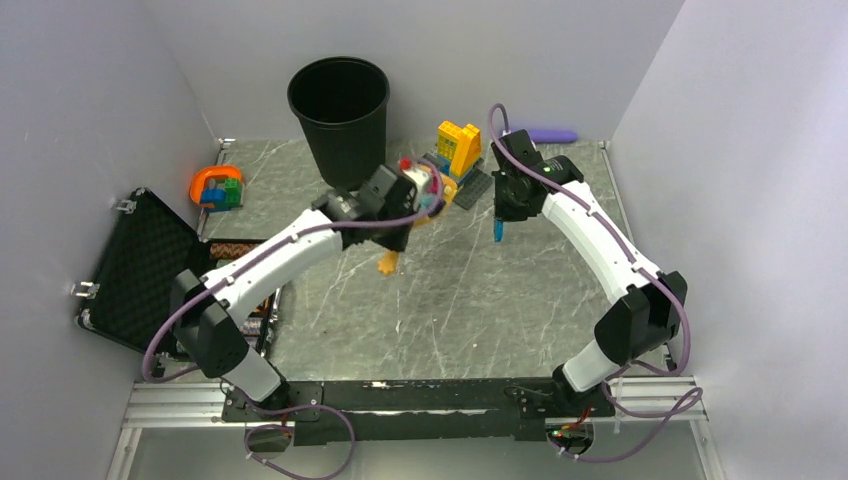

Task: Sweep away the paper scraps from the table

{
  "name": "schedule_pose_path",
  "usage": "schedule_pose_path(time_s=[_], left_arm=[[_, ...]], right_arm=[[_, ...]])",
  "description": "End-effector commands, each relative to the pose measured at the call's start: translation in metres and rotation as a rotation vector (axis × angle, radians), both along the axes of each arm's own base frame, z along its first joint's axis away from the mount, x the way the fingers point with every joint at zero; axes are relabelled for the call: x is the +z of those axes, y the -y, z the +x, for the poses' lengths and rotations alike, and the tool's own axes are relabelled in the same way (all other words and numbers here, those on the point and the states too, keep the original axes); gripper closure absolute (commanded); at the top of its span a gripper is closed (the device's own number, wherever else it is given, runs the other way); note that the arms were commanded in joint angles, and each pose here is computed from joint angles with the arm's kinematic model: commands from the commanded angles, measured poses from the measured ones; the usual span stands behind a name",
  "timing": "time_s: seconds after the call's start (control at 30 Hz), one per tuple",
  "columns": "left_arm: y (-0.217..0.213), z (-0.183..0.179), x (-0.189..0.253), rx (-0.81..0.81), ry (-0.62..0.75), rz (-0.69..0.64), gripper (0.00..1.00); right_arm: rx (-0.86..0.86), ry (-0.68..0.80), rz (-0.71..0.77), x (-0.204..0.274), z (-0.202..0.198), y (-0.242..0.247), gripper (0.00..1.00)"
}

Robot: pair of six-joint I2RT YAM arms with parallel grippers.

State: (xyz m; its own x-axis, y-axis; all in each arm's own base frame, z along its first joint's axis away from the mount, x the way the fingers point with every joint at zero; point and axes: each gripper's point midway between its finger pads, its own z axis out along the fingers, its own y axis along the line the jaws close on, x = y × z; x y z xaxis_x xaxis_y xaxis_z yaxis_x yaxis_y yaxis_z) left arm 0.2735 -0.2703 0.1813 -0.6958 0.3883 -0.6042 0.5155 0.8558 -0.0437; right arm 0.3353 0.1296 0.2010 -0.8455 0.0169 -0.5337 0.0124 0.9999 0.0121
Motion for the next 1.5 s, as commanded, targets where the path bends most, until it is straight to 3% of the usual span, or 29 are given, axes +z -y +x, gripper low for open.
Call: schedule_pose_path(time_s=[0.0, 0.33, 0.57, 0.73, 0.93, 1.07, 1.27, 1.47], left_arm=[[-0.015, 0.039, 0.062, 0.065, 0.061, -0.133, 1.0], [-0.025, 0.131, 0.159, 0.112, 0.03, -0.515, 1.0], [-0.051, 0.176, 0.21, 0.096, -0.056, -1.02, 1.0], [-0.087, 0.193, 0.238, 0.096, -0.078, -1.312, 1.0], [-0.118, 0.204, 0.231, 0.057, -0.232, -1.635, 1.0], [-0.134, 0.2, 0.232, 0.007, -0.265, -1.872, 1.0], [-0.129, 0.197, 0.221, 0.052, -0.301, -1.796, 1.0], [-0.133, 0.196, 0.221, 0.067, -0.313, -1.835, 1.0]], right_arm=[[-0.031, 0.101, 0.066, 0.024, 0.005, -0.002, 1.0], [-0.001, 0.104, 0.067, 0.028, 0.002, -0.002, 1.0], [0.0, 0.119, 0.067, 0.031, -0.004, 0.002, 1.0], [-0.002, 0.129, 0.074, 0.033, -0.005, 0.002, 1.0], [0.0, 0.132, 0.089, 0.035, -0.003, -0.002, 1.0], [0.001, 0.131, 0.101, 0.035, -0.001, -0.004, 1.0], [0.0, 0.124, 0.122, 0.033, 0.0, -0.008, 1.0], [0.003, 0.12, 0.135, 0.032, 0.0, -0.012, 1.0]])
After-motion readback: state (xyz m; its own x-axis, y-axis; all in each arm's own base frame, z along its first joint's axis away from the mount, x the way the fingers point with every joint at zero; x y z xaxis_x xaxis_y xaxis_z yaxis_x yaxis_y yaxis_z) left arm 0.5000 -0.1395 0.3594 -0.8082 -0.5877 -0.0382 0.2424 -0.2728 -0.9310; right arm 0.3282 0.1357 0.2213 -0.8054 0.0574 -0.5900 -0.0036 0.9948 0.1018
